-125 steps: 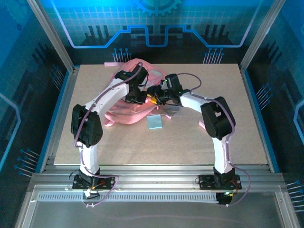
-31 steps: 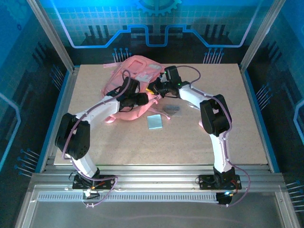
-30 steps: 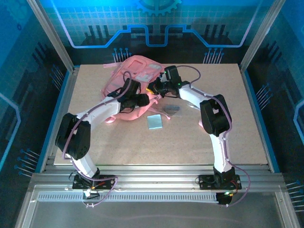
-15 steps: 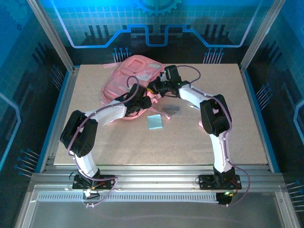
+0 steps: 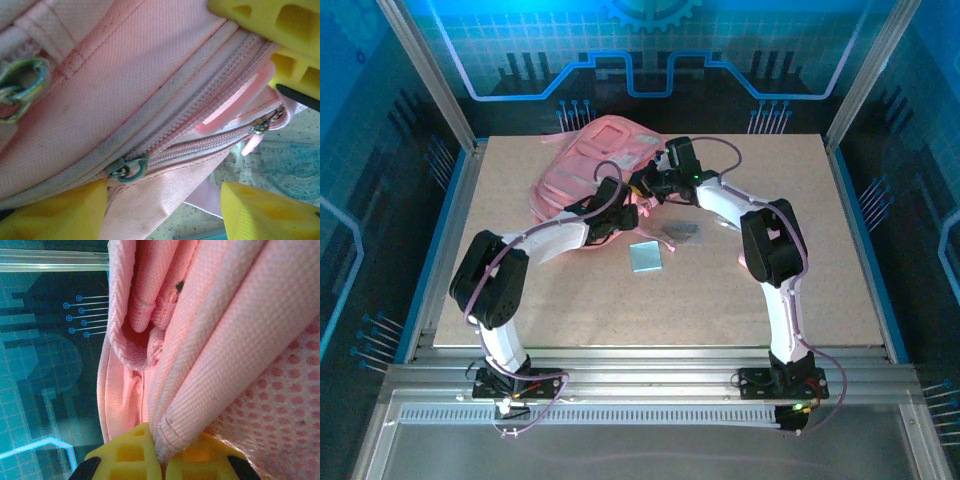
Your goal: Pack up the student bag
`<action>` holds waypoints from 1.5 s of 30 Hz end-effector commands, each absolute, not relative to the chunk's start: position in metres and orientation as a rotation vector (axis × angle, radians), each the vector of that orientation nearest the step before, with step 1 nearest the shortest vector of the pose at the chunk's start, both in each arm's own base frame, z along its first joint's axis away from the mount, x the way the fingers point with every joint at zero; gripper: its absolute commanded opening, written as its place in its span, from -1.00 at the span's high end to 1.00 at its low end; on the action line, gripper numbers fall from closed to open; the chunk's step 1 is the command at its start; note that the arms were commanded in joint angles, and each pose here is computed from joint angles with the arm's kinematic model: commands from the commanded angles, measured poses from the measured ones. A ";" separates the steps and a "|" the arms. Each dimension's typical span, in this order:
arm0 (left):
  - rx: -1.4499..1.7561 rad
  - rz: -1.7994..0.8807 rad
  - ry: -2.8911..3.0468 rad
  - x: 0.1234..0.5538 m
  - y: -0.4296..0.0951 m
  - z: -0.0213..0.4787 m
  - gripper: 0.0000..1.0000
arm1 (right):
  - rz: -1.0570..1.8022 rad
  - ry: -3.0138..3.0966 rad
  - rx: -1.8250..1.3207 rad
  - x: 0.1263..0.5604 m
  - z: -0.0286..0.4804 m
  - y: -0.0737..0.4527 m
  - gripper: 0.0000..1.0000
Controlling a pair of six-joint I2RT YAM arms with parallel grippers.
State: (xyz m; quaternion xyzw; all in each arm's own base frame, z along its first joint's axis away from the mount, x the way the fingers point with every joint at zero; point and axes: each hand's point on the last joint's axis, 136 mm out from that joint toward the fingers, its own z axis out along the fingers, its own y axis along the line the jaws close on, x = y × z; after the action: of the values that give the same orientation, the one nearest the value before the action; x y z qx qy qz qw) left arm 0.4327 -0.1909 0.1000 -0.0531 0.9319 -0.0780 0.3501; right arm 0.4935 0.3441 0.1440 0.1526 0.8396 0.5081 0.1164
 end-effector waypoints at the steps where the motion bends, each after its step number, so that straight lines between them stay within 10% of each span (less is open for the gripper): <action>1: -0.185 0.031 2.300 0.467 -0.144 0.124 -0.17 | 1.607 2.317 0.274 0.493 0.221 0.342 1.00; 11: -0.252 0.124 2.257 0.475 -0.131 0.127 -0.09 | 1.619 2.318 0.225 0.489 0.226 0.353 1.00; 25: -0.327 -0.024 2.136 0.496 -0.129 0.145 1.00 | 1.665 2.325 0.208 0.479 0.226 0.350 1.00; 45: -0.141 0.001 2.532 0.405 -0.102 0.141 1.00 | 1.451 2.368 0.279 0.510 0.198 0.302 1.00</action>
State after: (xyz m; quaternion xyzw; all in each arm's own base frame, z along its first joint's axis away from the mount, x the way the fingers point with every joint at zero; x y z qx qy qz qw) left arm 0.4142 -0.1539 0.1253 -0.0277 0.9486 -0.0688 0.3076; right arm 0.4843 0.3412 0.1584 0.1030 0.8437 0.5149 0.1115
